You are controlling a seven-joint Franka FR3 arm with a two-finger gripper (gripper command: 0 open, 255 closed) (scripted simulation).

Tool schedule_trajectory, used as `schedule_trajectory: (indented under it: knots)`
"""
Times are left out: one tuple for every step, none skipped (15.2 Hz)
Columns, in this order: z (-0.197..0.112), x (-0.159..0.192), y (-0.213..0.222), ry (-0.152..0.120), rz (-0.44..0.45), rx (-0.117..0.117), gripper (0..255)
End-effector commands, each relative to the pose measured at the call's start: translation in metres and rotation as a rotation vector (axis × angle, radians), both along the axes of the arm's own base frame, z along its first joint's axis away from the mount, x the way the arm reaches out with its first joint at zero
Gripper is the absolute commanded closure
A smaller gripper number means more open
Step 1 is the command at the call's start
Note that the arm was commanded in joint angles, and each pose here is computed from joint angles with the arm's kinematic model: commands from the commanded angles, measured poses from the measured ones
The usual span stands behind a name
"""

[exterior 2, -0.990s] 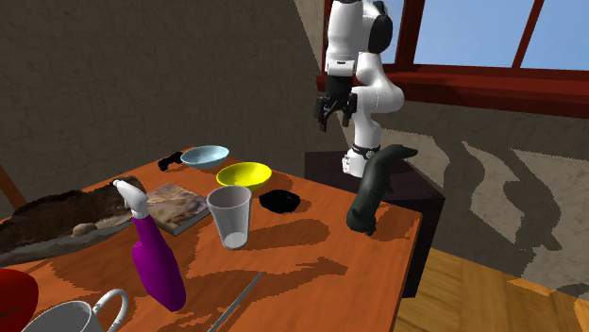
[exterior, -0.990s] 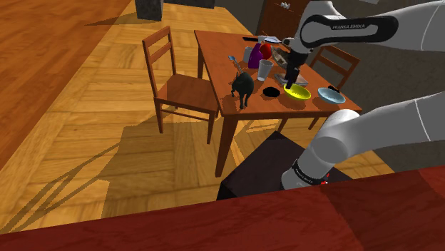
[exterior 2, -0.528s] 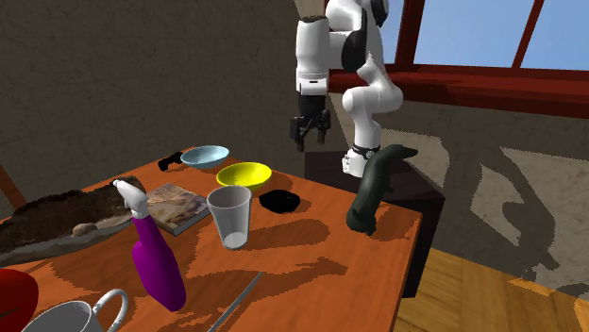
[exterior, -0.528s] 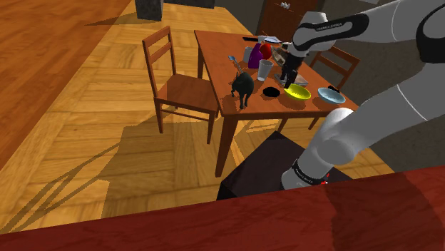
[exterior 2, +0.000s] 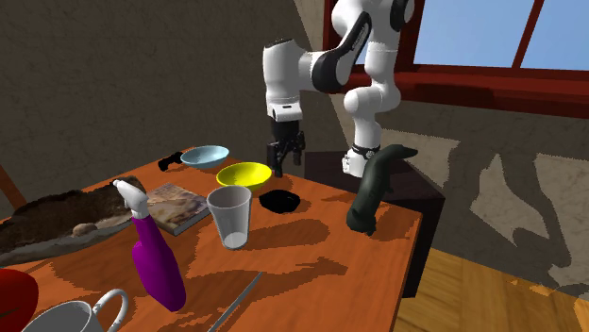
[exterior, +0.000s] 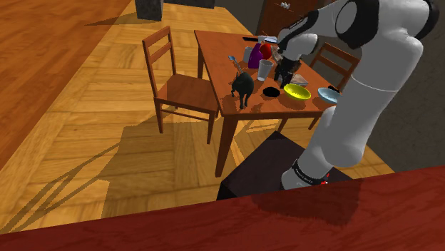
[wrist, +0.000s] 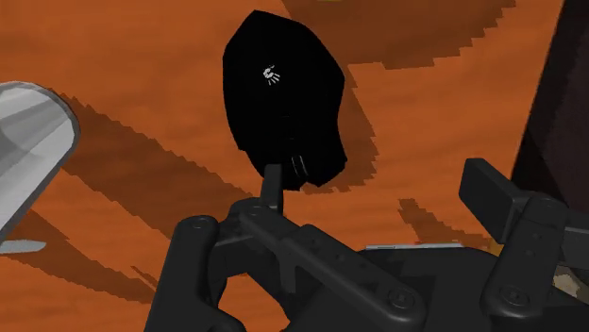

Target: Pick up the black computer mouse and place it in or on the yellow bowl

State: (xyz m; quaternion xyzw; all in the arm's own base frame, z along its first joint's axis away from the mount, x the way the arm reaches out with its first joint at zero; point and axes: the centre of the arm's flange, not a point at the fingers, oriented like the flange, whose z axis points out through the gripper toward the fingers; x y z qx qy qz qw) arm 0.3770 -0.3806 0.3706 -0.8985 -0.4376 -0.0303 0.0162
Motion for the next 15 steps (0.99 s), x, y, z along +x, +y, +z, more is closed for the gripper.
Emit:
schedule_trajectory:
  knots:
    - [-0.014,0.018,-0.017,-0.026,0.060,0.010,0]
    - [-0.021,0.026,-0.026,-0.031,0.085,0.015,0]
    - [-0.023,0.028,-0.028,-0.032,0.093,0.017,0]
    - [-0.028,0.029,-0.028,-0.032,0.093,0.017,0]
    - [-0.033,0.029,-0.027,-0.032,0.093,0.017,0]
    - [-0.039,0.029,-0.027,-0.032,0.093,0.017,0]
    - [-0.044,0.030,-0.027,-0.032,0.093,0.017,0]
    - [-0.049,0.030,-0.026,-0.032,0.093,0.017,0]
    - [-0.054,0.030,-0.026,-0.032,0.093,0.017,0]
    - [-0.063,0.031,-0.025,-0.032,0.093,0.017,0]
    - [-0.063,0.031,-0.025,-0.032,0.093,0.017,0]
    - [-0.063,0.031,-0.025,-0.032,0.093,0.017,0]
    - [-0.063,0.031,-0.025,-0.032,0.093,0.017,0]
    - [-0.063,0.031,-0.025,-0.032,0.093,0.017,0]
    - [-0.063,0.031,-0.025,-0.032,0.093,0.017,0]
